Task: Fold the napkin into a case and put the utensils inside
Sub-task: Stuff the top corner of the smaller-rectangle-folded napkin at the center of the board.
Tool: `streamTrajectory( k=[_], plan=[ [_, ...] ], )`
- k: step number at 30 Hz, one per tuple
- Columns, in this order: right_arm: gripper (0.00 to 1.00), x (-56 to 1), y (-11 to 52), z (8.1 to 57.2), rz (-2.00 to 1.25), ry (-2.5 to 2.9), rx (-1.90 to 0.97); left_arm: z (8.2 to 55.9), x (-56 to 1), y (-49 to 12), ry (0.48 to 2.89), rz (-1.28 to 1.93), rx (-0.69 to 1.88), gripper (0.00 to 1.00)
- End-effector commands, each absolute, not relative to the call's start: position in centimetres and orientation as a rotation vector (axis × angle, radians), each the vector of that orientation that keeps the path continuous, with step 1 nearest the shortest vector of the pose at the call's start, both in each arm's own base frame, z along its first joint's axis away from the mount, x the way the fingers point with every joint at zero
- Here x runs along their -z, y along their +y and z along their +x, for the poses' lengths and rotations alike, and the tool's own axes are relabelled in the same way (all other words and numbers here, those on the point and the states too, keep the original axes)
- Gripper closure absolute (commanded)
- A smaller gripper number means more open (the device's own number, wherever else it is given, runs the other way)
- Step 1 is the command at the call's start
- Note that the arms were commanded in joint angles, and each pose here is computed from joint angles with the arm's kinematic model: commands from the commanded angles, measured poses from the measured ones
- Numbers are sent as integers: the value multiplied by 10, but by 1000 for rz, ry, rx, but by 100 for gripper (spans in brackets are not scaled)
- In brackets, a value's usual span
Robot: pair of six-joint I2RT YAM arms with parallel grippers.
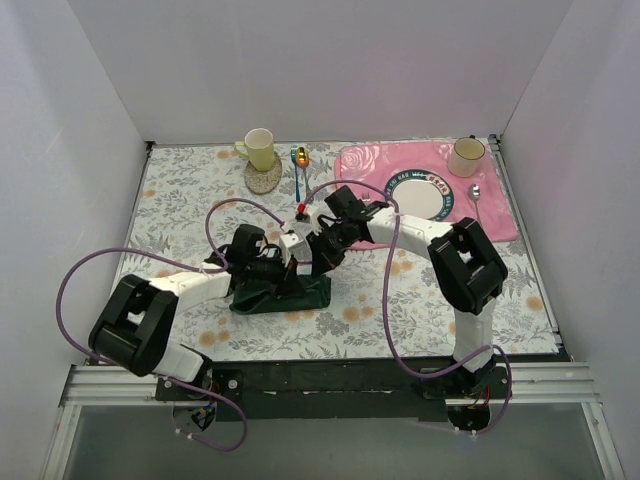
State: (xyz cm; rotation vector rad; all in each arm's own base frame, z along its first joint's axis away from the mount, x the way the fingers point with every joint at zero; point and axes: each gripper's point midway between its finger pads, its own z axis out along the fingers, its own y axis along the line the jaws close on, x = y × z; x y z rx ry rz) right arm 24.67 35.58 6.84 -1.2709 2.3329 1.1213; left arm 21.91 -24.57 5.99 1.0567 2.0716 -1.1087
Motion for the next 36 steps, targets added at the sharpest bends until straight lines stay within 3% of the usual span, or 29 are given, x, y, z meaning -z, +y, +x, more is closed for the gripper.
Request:
streamTrajectory(
  k=[1,3,9,14,22,25,29,36],
  plan=[
    [99,-71,364,239,-1247,2362,-1142,221,-77,-252,1920,1110,1027,100],
    [98,-65,365,236,-1244,2375,-1111,216,-78,-255,1901,1138,1022,100],
    [82,-51,369,227,-1253,2401,-1037,214,-76,-254,1914,1139,1009,100],
    [75,-41,367,231,-1219,2437,-929,209,-75,-252,1919,1143,1009,100],
    [72,-22,365,231,-1251,2453,-818,210,-74,-252,1927,1143,1011,100],
    [78,-13,362,230,-1259,2470,-763,210,-73,-253,1932,1143,1007,100],
    [99,-14,359,232,-1251,2475,-729,207,-69,-250,1961,1144,1012,100],
    [99,-56,368,239,-1262,2326,-781,204,-65,-249,2052,1101,1035,100]
  ],
)
